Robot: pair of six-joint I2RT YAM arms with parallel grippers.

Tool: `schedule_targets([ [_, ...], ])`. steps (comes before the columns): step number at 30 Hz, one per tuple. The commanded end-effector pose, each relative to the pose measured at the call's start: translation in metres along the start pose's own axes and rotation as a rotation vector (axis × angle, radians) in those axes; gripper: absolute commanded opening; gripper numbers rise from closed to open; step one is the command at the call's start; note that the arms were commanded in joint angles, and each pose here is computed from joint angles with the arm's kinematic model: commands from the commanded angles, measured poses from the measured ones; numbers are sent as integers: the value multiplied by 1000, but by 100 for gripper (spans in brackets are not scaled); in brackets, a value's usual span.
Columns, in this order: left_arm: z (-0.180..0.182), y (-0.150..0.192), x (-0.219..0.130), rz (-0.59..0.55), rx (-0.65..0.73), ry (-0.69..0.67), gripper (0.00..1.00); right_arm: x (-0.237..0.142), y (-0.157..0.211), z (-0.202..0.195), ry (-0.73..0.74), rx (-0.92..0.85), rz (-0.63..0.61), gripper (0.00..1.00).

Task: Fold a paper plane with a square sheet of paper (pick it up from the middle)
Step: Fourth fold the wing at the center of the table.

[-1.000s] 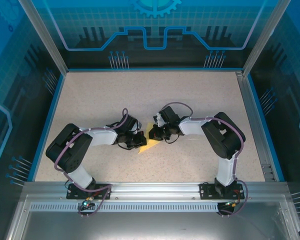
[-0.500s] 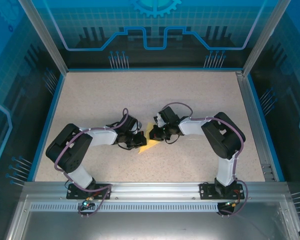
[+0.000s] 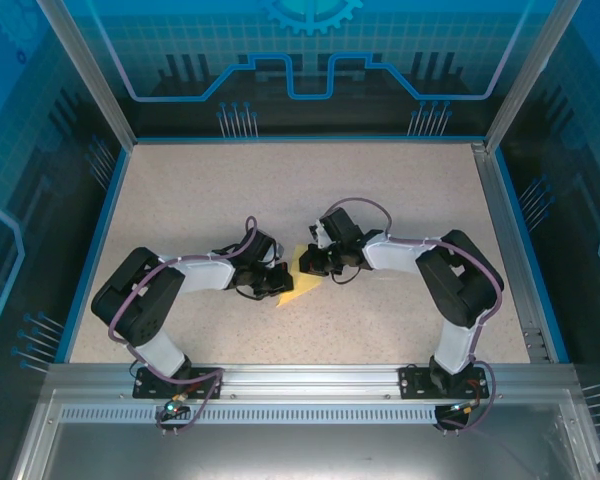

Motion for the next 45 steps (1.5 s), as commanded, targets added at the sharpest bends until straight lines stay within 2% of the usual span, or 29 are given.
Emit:
schedule_targets([
  [1, 36, 16, 2, 35, -40, -197, 5, 10, 6, 4, -30, 2, 37, 7],
  [7, 37, 16, 3, 35, -45, -201, 5, 25, 9, -4, -15, 19, 57, 7],
  [13, 39, 17, 5, 39, -43, -209, 5, 31, 8, -20, 59, 23, 66, 7],
  [45, 53, 25, 9, 58, -40, -254, 3, 11, -49, -60, -2, 126, -33, 9],
])
Point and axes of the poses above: each hand's point on the last joint's axis, 136 mm out from that joint toward the fingers, its own x axis out along the fingers, its own z axis along the line the jaws close on, y = z × x, the point moved 7 cm from there along -x, back along the fingers, and after that the axes turned 3 degrees about x, right-handed, at the moved point
